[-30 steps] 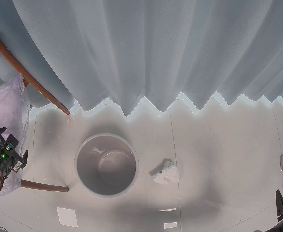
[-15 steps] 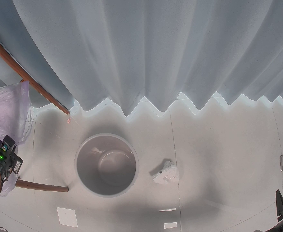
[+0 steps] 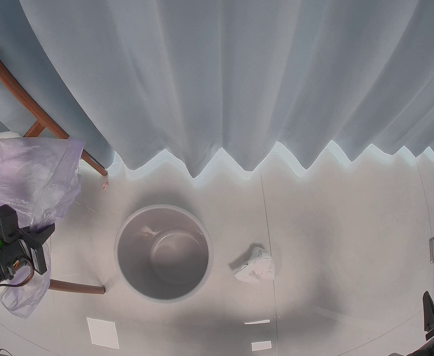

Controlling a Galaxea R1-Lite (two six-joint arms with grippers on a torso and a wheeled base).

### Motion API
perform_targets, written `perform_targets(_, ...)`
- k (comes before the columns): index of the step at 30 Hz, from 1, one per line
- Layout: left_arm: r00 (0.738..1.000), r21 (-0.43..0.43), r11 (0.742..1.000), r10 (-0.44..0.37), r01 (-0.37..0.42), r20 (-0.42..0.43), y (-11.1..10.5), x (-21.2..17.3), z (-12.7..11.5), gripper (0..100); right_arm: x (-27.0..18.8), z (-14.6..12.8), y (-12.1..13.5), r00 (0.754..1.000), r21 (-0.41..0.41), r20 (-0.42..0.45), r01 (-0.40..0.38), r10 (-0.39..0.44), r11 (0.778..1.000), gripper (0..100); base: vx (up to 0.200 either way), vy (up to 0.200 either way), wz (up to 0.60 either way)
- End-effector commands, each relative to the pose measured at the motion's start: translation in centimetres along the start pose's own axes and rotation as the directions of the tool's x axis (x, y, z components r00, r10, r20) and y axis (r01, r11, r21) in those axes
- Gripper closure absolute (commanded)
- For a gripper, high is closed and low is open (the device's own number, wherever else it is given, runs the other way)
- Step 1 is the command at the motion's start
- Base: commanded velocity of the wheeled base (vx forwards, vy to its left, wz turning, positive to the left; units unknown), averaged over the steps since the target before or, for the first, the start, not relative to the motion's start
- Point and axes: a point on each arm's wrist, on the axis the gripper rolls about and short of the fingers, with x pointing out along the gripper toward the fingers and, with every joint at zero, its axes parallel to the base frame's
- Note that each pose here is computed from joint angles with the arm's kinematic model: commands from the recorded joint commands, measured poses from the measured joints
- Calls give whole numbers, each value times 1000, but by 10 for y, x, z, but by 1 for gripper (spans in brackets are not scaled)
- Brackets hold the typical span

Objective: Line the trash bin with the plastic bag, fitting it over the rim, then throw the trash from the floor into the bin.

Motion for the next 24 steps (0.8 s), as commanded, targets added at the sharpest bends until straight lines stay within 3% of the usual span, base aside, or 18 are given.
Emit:
perform_targets(1, 991, -101, 989, -104, 112, 88, -3, -8, 11, 100, 0, -5, 0, 1000, 0, 0, -1, 1, 1000, 0, 0, 0, 0)
perform_targets(2, 983, -137, 978, -142, 158, 119, -5, -11, 17, 100, 0, -5, 0, 1000, 0, 0, -1, 1, 1000, 0, 0, 0, 0)
perform_targets(4, 978, -159, 971, -160, 180, 133, -6, -13, 18, 100, 0, -5, 0, 1000, 0, 0, -1, 1, 1000, 0, 0, 0, 0)
perform_targets(7, 966, -247, 940, -201, 237, 164, -11, -19, 20, 100, 0, -5, 0, 1000, 0, 0, -1, 1, 1000, 0, 0, 0, 0)
perform_targets(18, 905, -421, 801, -360, 425, 227, -32, -25, 33, 100, 0, -5, 0, 1000, 0, 0, -1, 1, 1000, 0, 0, 0, 0)
perform_targets(21, 882, -463, 750, -403, 472, 247, -37, -24, 41, 100, 0, -5, 0, 1000, 0, 0, -1, 1, 1000, 0, 0, 0, 0)
perform_targets(22, 863, -482, 716, -428, 505, 269, -40, -25, 49, 100, 0, -5, 0, 1000, 0, 0, -1, 1, 1000, 0, 0, 0, 0)
perform_targets(23, 856, -488, 704, -436, 516, 276, -41, -25, 52, 100, 0, -5, 0, 1000, 0, 0, -1, 1, 1000, 0, 0, 0, 0)
perform_targets(24, 833, -507, 661, -461, 552, 305, -44, -27, 62, 100, 0, -5, 0, 1000, 0, 0, -1, 1, 1000, 0, 0, 0, 0)
